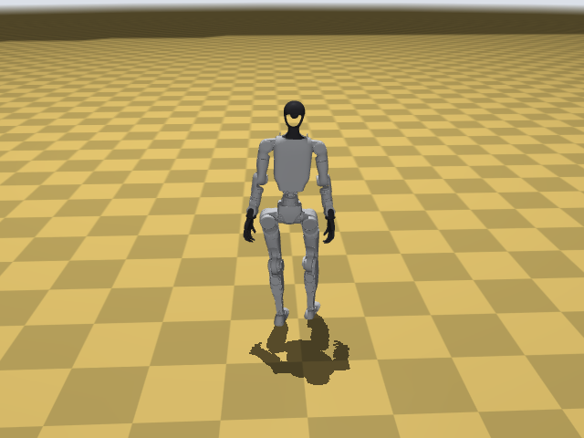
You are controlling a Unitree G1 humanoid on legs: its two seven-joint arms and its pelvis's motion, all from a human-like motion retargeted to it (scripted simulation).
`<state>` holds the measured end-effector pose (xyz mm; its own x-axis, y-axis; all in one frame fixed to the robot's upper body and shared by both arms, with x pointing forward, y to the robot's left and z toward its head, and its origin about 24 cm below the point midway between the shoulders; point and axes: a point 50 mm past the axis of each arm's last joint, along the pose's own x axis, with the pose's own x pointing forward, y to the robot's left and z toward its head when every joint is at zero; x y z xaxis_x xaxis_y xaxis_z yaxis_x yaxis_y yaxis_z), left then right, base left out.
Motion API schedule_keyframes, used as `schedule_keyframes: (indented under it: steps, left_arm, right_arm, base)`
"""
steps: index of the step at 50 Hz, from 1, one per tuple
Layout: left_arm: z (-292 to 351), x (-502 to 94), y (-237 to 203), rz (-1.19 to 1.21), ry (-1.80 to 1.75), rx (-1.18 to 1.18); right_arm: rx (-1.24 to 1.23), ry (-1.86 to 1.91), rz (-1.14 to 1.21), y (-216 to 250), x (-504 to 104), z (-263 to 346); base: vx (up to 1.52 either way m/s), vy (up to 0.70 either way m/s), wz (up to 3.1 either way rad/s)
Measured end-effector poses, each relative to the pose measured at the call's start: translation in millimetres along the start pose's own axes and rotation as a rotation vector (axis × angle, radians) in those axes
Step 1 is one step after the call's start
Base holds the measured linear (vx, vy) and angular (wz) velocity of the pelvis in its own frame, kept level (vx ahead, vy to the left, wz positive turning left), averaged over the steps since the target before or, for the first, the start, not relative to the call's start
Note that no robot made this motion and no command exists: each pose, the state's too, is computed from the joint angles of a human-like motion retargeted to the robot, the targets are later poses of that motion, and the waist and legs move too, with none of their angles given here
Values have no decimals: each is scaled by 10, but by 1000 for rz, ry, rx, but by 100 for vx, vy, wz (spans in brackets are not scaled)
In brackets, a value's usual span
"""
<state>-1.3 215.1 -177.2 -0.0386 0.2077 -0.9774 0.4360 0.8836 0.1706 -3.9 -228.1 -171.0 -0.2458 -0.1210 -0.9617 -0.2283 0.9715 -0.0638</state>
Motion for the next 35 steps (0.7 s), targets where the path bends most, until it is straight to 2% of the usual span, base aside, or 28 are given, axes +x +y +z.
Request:
schedule_keyframes:
  steps: [7,17,23,35]
  left_arm:
    - [-144,-5,-174,-30,54,-53]
    - [1,-14,-278,-91,-4,138]
    - [69,-16,-277,-85,-24,113]
    - [84,-15,-233,-91,-6,83]
  right_arm:
    - [-35,-72,-20,16,-52,257]
    - [-34,-259,-106,-119,-229,764]
    - [-68,-328,-115,-152,-307,933]
    - [-83,-194,-76,28,-117,529]
  base:
    - [17,-22,171]
    - [9,-9,176]
    - [17,5,79]
    - [36,11,26]
